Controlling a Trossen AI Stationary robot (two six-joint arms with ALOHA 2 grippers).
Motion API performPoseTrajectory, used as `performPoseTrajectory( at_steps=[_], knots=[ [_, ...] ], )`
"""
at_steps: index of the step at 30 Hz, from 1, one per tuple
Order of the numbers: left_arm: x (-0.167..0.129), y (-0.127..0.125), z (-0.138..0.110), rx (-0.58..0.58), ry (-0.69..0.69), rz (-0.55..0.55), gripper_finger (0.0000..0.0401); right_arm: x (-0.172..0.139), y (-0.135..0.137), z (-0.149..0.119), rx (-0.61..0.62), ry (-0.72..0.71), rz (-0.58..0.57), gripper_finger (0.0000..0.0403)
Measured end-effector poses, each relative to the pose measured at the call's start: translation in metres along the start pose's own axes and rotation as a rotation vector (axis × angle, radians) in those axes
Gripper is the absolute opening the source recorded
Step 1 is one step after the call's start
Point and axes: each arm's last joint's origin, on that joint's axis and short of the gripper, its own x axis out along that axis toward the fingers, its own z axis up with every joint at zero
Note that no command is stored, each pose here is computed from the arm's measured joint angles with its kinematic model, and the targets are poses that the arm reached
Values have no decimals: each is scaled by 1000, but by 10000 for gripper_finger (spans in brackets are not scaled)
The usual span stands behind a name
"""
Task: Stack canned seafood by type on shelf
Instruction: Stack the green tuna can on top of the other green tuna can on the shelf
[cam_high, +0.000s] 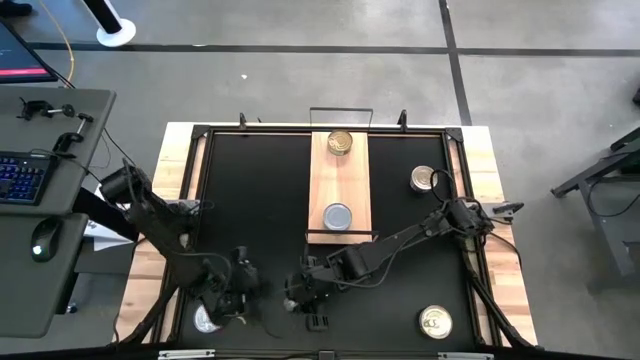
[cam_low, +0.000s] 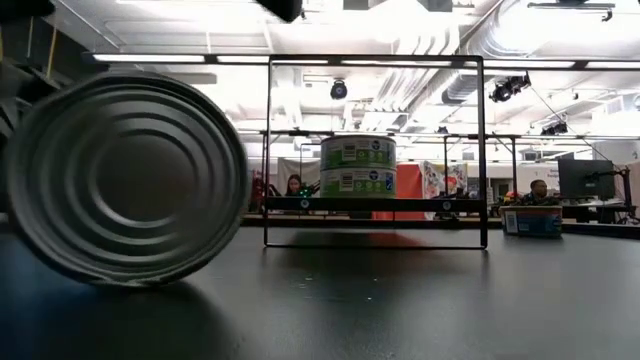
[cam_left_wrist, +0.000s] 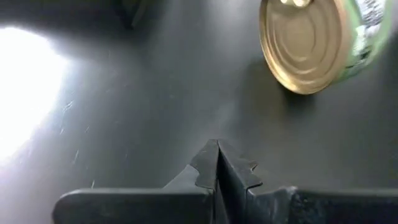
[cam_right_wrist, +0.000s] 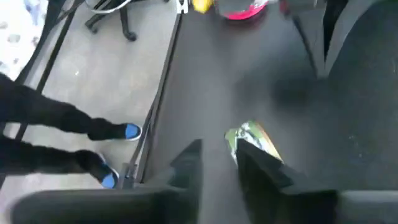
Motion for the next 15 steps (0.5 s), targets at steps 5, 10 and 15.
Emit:
performPoseTrajectory(
  at_steps=[5,10,15],
  knots=[
    [-14,-6,-7,-185,-73,-15,0,9,-11,-5,-104,54,-14,223],
    [-13,-12,-9,-318,-112,-38,0,16,-20,-15,-235,151,-50,287],
    [-8,-17,-8,-388,-170,-44,0,28,-25,-22,-327,200,-52,293]
  ],
)
